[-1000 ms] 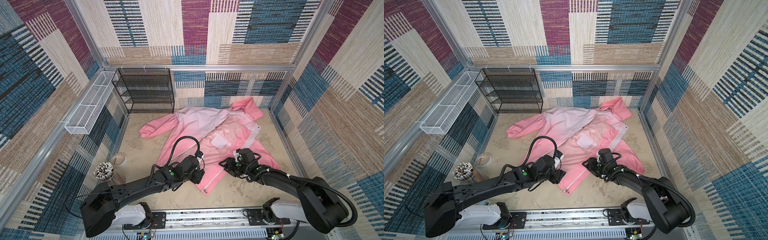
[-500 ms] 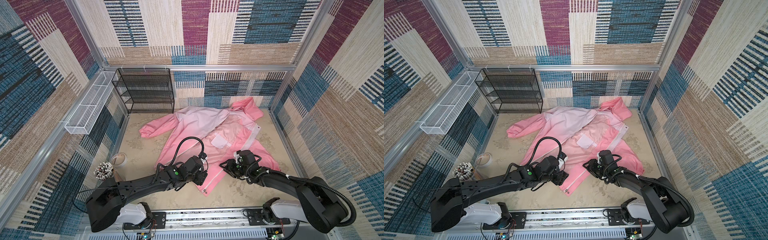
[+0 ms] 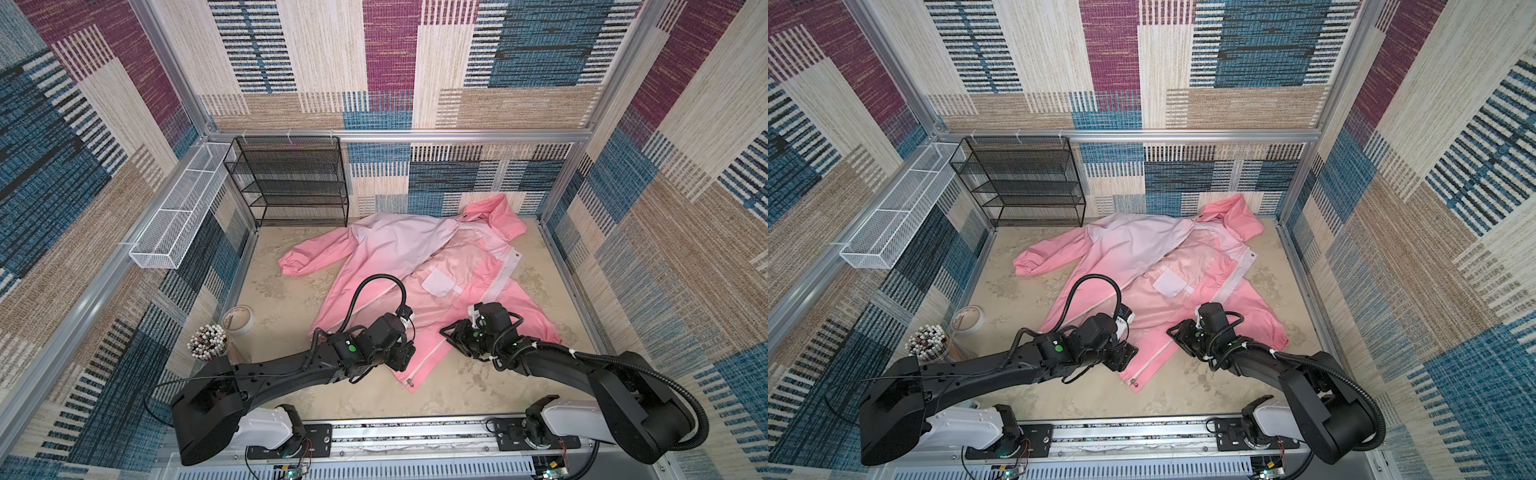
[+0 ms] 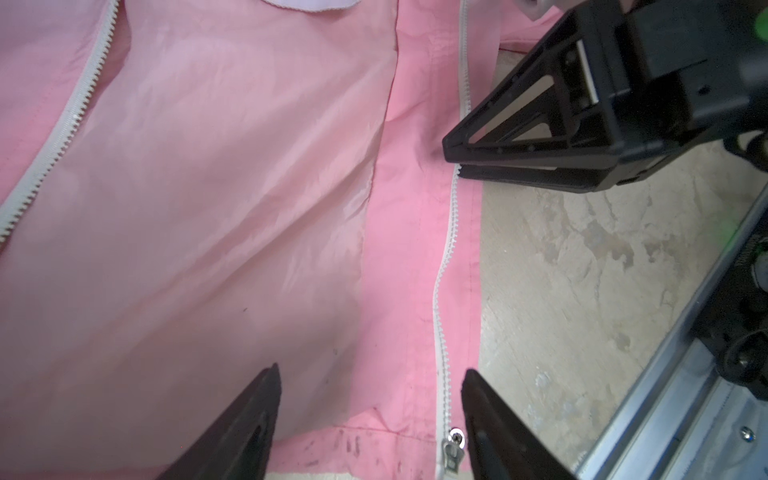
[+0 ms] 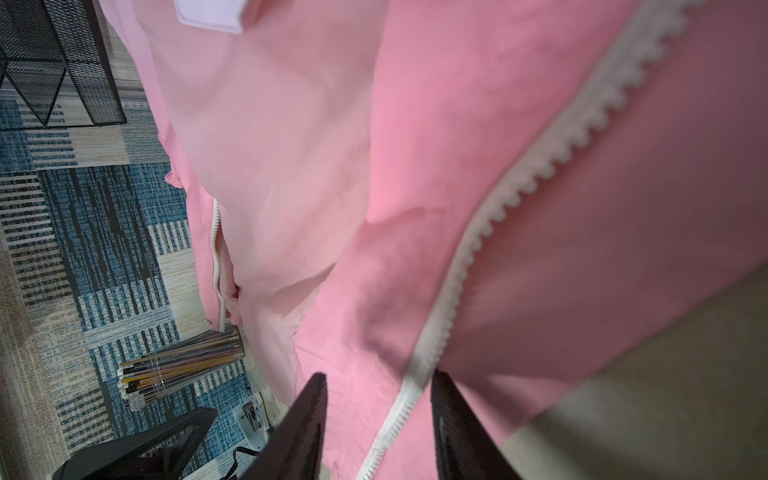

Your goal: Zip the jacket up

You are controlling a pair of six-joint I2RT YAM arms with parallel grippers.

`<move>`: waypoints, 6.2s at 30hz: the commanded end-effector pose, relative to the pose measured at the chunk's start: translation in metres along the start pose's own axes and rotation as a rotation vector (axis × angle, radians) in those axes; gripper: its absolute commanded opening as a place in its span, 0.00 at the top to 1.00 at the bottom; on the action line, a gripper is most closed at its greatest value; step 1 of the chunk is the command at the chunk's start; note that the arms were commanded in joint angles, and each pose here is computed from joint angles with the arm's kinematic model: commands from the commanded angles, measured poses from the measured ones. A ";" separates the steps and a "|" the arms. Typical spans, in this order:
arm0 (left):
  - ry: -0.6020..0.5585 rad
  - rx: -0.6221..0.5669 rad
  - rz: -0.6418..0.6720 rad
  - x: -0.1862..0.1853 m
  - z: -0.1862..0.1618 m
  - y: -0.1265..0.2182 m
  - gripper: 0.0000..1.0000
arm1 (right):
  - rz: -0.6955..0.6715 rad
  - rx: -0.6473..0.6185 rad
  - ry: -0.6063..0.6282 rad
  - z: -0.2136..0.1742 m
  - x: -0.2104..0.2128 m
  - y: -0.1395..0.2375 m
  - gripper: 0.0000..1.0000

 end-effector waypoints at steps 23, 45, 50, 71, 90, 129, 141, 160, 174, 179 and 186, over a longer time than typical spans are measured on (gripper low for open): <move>-0.059 0.110 0.003 -0.016 0.005 -0.005 0.32 | -0.150 -0.097 -0.048 0.002 0.003 0.026 0.70; -0.049 0.116 0.033 -0.011 -0.003 -0.004 0.33 | -0.074 -0.085 -0.013 0.016 0.013 0.006 0.77; -0.048 0.115 0.031 -0.012 -0.003 -0.004 0.32 | -0.041 -0.056 -0.023 0.015 0.013 0.001 0.76; -0.119 0.171 -0.010 -0.030 -0.005 -0.013 0.36 | 0.038 -0.016 -0.032 0.013 0.042 0.000 1.00; -0.240 0.279 0.312 -0.056 -0.018 -0.040 0.47 | 0.104 -0.031 -0.061 0.017 0.059 0.011 1.00; 0.426 0.237 -0.478 -0.016 0.118 0.007 1.00 | 0.376 -0.182 -0.213 -0.023 0.091 0.094 0.18; 0.520 0.230 -0.567 0.008 0.144 0.031 1.00 | 0.418 -0.145 -0.076 -0.028 0.109 0.056 0.20; 0.601 0.117 -0.641 0.011 0.179 0.039 1.00 | 0.677 -0.216 -0.210 -0.046 0.157 0.094 0.00; 0.607 0.072 -0.669 0.008 0.180 0.056 1.00 | 0.881 -0.340 -0.237 -0.040 0.197 0.079 0.00; 0.617 0.076 -0.671 0.009 0.174 0.057 1.00 | 0.832 -0.452 -0.291 -0.034 0.188 0.083 0.00; 0.631 0.059 -0.689 0.009 0.173 0.060 1.00 | 0.774 -0.518 -0.343 -0.033 0.170 0.086 0.00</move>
Point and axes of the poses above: each gripper's point midway between its finger pads, its own y axis back along the fingers, its own x axis along the line the jaws close on, z = x × y, the point moved 10 cm from there along y, back along the fingers, and after that the axes turned 10 degrees about y, right-handed, at the moved point
